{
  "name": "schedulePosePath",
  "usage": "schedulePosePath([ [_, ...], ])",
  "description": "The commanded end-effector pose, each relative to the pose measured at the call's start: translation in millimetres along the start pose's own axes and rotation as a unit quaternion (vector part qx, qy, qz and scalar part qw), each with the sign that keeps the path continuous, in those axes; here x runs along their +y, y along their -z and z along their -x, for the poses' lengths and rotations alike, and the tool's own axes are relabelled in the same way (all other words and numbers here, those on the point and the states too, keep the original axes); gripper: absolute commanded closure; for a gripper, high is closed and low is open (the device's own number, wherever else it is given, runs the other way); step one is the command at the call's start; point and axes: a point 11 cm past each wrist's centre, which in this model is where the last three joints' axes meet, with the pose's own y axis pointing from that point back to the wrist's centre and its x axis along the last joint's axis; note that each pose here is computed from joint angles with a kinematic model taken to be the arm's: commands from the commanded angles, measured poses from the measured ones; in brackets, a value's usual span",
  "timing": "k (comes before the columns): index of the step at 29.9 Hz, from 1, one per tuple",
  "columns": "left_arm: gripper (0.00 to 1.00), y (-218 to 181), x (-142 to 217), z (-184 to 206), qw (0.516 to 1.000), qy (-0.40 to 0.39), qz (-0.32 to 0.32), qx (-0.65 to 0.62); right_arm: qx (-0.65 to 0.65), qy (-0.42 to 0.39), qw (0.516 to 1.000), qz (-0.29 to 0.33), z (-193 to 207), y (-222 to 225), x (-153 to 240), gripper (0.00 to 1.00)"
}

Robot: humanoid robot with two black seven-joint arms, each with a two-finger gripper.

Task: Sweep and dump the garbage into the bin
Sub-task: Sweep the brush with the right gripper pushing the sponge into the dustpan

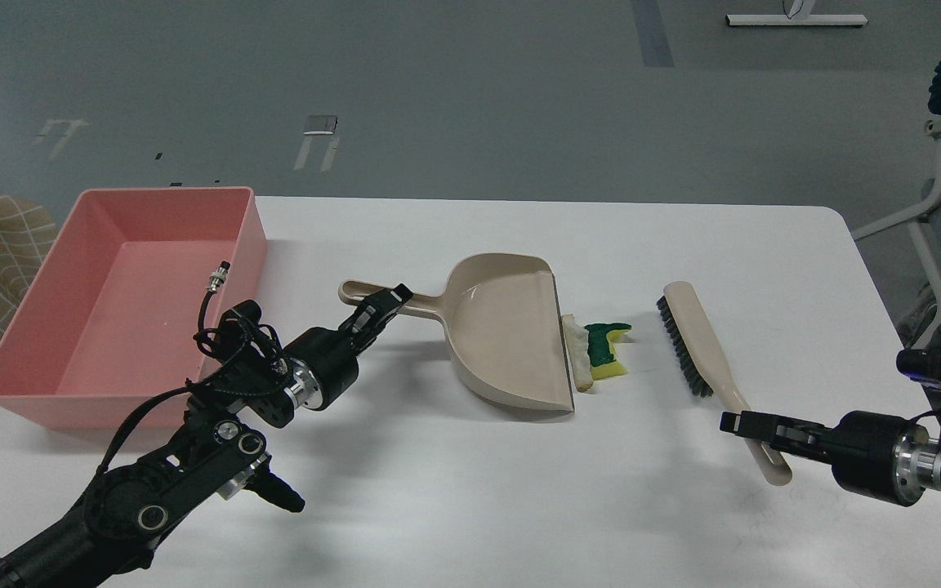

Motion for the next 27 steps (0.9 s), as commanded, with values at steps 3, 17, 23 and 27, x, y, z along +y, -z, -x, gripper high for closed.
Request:
schedulePosePath([
  [3,1.0,0.3,0.1,2.0,1.0,0.003,0.0,-0.002,0.018,-0.009,1.0,0.016,-10.3,-1.3,0.1,1.0],
  [17,1.0,0.6,0.7,2.7,1.0,0.006,0.002,-0.006,0.011,0.033,0.999,-0.031,21.4,26.3,-42.4,1.0],
  [23,1.0,-0.5,0.4,2.7,1.0,0.007,0.003,-0.007,0.008,0.044,0.997,-0.064,28.6,46.7,-56.7,1.0],
  [27,1.0,-1.2,0.0,2.1,1.0,0.006,0.004,-0.007,0.006,0.051,0.994,-0.1,33.3,69.8,-70.3,1.0],
])
